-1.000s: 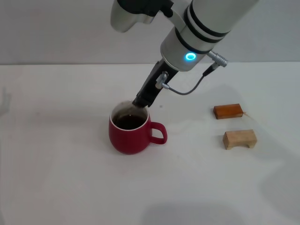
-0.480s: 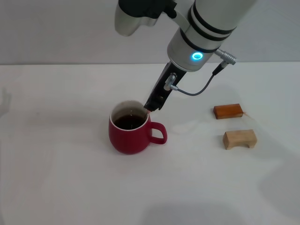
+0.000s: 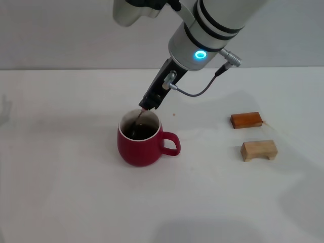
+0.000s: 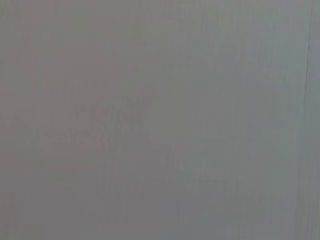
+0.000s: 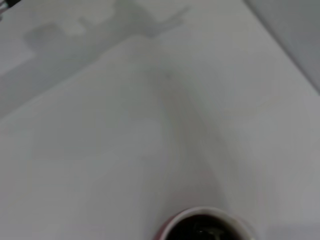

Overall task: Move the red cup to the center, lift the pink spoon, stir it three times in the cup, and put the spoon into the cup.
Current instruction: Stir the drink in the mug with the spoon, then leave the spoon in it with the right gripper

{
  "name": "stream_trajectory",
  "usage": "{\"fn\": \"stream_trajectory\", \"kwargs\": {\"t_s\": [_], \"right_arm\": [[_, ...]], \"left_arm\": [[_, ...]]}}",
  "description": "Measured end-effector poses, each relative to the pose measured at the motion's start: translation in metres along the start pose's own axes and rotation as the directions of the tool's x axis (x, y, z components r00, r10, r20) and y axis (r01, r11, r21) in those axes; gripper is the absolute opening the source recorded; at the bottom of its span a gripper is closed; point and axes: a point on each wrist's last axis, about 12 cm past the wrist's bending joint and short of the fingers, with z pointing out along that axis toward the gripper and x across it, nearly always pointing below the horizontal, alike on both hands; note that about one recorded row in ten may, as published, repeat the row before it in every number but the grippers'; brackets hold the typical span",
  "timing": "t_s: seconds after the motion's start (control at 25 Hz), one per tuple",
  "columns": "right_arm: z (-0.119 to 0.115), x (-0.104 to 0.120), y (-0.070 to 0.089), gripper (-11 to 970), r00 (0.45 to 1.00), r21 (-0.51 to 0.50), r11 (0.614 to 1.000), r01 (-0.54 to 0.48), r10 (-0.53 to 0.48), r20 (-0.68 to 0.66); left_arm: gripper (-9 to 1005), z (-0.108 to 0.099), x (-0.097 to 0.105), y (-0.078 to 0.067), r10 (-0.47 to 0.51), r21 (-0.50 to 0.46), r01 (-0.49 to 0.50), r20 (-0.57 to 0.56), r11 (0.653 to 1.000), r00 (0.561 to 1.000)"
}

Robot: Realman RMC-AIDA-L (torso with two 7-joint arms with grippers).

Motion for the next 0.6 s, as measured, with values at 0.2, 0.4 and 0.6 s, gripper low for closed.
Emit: {"fn": "stream_trajectory", "kwargs": {"t_s": [0.2,0.4,0.6], "right_arm": [[0.001,0.003,-0.004,160,0.999,0.033,0.999,-0.007,0.008,-0.034],[0.0,0.009,0.0,160,0.997,-0.003,1.0,-0.009,0.009,-0.076],[0.0,0.005,0.009,160,0.999,-0.073,0.997,-0.003,0.0,-0.045]], "left_arm": [[844,0.0,0.0,0.0,0.0,0.0,0.0,0.0,1.0,1.0],[844,0.0,0.0,0.0,0.0,0.001,0.0,0.0,1.0,1.0],[844,0.001,0.0,0.0,0.001,0.001,-0.001,0.001,1.0,1.0]]}}
